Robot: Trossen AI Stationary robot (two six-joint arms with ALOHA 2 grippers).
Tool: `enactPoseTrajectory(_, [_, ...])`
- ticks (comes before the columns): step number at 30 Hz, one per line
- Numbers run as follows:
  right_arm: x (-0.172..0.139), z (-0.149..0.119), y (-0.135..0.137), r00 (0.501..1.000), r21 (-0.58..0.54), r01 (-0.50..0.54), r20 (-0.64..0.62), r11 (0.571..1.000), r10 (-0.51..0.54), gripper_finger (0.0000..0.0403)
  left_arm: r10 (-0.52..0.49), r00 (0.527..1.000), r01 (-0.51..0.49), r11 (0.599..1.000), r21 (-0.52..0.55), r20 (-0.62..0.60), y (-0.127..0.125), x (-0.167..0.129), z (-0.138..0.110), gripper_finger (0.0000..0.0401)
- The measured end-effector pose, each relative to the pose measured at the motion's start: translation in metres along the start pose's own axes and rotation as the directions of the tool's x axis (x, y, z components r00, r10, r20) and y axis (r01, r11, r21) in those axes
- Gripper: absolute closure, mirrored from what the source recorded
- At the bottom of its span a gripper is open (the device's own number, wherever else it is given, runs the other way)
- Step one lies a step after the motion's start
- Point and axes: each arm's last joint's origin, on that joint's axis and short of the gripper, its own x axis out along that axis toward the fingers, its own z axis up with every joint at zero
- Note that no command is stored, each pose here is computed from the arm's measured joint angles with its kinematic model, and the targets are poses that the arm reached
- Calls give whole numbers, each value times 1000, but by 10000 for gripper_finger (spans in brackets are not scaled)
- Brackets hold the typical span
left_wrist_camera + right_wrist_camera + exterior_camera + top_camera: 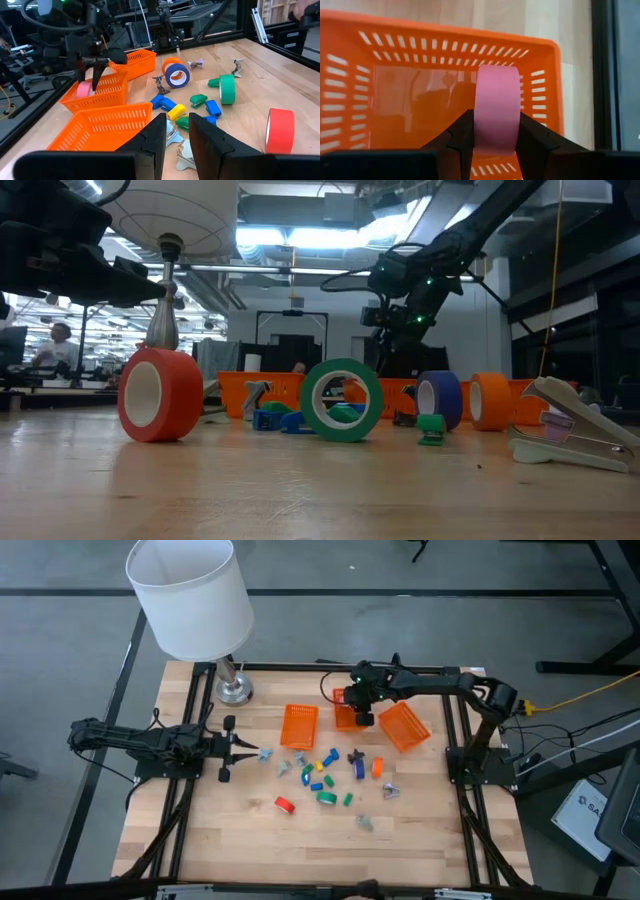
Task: Pick and place Stapler, Stapler remover, tape
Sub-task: Put the pink adhesive tape into the middle orange bin
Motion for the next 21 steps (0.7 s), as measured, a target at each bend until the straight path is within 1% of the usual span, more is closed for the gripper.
enactPoseTrajectory(4, [3, -1, -2, 1000, -4, 10, 3, 1000, -10, 287, 0, 1000, 0, 1000, 0, 0, 0, 0, 0, 322])
enactPoseTrajectory(7, [3, 0, -2, 1000, -7, 29, 1, 1000, -29, 278, 0, 1000, 0, 1000, 0, 0, 0, 0, 0, 322])
enactPoseTrajectory(15, [3, -2, -5, 990, -10, 125, -70, 992, -125, 248, 0, 1000, 0, 1000, 0, 0, 0, 0, 0, 322])
enactPoseTrajectory(21, [3, -2, -5, 988, -10, 133, -76, 991, -133, 242, 0, 1000, 0, 1000, 0, 0, 0, 0, 0, 324])
